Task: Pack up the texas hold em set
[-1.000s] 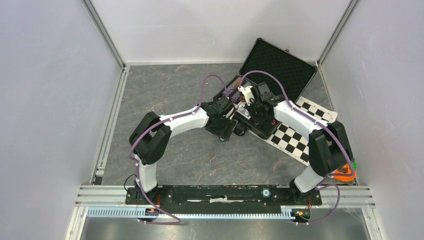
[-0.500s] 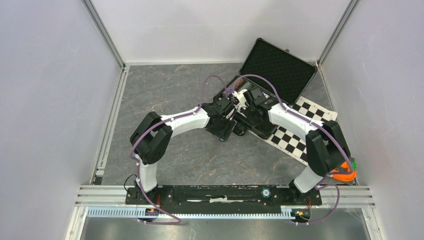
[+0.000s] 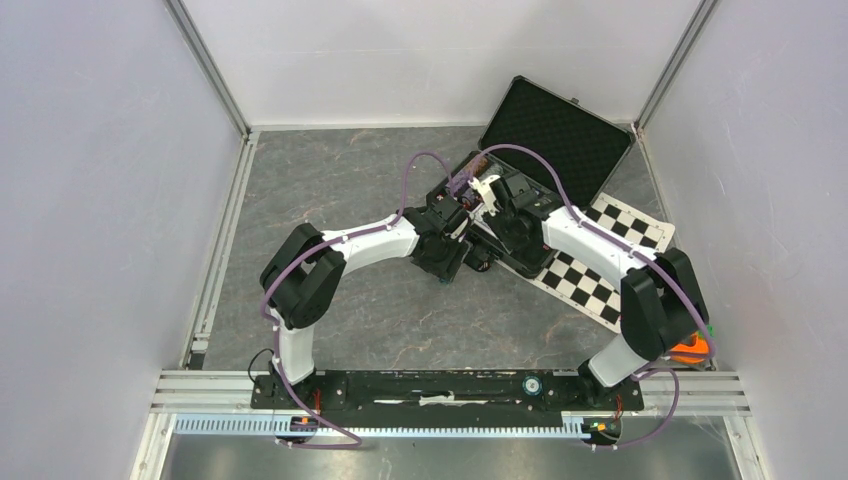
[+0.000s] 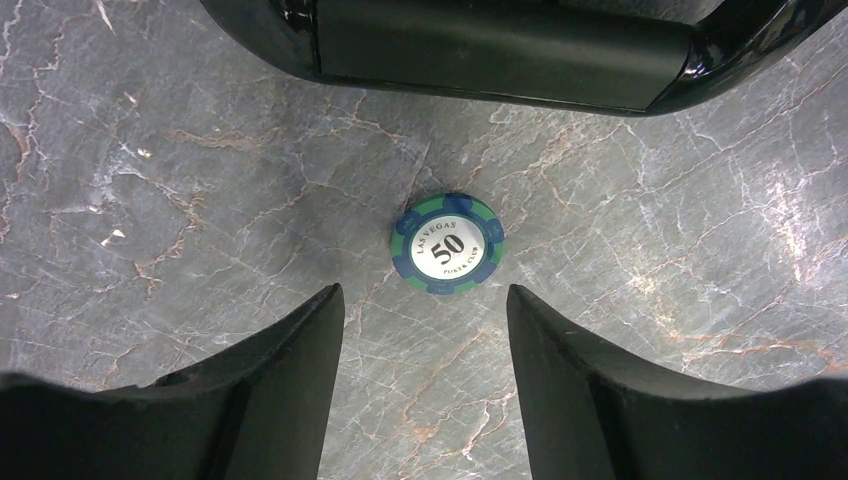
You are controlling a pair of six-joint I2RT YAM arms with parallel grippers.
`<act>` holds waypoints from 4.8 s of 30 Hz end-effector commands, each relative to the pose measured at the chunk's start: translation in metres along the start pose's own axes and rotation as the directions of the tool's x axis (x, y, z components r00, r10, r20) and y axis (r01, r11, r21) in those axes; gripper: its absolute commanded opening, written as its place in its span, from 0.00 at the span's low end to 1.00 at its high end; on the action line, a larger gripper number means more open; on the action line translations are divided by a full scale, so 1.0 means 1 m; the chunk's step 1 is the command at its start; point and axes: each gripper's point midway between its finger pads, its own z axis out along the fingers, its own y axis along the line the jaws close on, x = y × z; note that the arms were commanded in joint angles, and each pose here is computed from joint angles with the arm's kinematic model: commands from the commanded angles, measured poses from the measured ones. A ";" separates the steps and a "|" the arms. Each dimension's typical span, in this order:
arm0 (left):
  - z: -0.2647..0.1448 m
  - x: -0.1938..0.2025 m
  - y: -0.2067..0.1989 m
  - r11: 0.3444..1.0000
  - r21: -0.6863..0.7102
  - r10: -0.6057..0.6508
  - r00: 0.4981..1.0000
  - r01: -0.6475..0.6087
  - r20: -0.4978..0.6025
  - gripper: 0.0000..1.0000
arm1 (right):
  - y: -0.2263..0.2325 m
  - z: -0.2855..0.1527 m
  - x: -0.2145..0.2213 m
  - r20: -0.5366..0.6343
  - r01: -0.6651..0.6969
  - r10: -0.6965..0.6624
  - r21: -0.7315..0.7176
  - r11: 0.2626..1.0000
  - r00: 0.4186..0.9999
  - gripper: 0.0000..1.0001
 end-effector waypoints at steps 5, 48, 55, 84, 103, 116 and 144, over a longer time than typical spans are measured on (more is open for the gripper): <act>0.003 0.005 0.000 1.000 -0.014 -0.019 1.000 0.019 -0.014 0.66 | -0.011 -0.029 -0.032 0.096 -0.044 0.041 0.029 0.999 0.995 0.38; 0.025 0.000 -0.007 0.978 -0.130 0.159 0.987 -0.161 -0.026 0.63 | -0.062 -0.111 -0.012 0.421 -0.479 0.425 0.028 0.877 0.801 0.43; 0.029 0.006 0.001 0.976 -0.153 0.148 0.987 -0.155 -0.061 0.62 | -0.061 -0.109 -0.008 0.414 -0.494 0.452 -0.006 0.869 0.790 0.43; 0.034 0.005 0.004 0.993 -0.081 0.079 0.993 -0.086 -0.093 0.52 | -0.056 -0.107 -0.008 0.401 -0.497 0.474 -0.053 0.866 0.784 0.43; -0.023 -0.033 -0.029 0.988 0.086 0.117 0.988 -0.126 0.097 0.39 | 0.033 -0.060 -0.007 0.075 -0.539 0.645 -0.481 0.691 0.760 0.42; -0.059 -0.046 -0.057 0.947 0.237 0.160 0.958 -0.217 0.237 0.40 | 0.060 -0.055 -0.022 -0.102 -0.600 0.695 -0.602 0.527 0.712 0.43; -0.093 -0.065 -0.083 0.883 0.340 0.170 0.895 -0.324 0.412 0.42 | 0.101 -0.057 -0.007 -0.412 -0.729 0.691 -0.639 0.245 0.594 0.46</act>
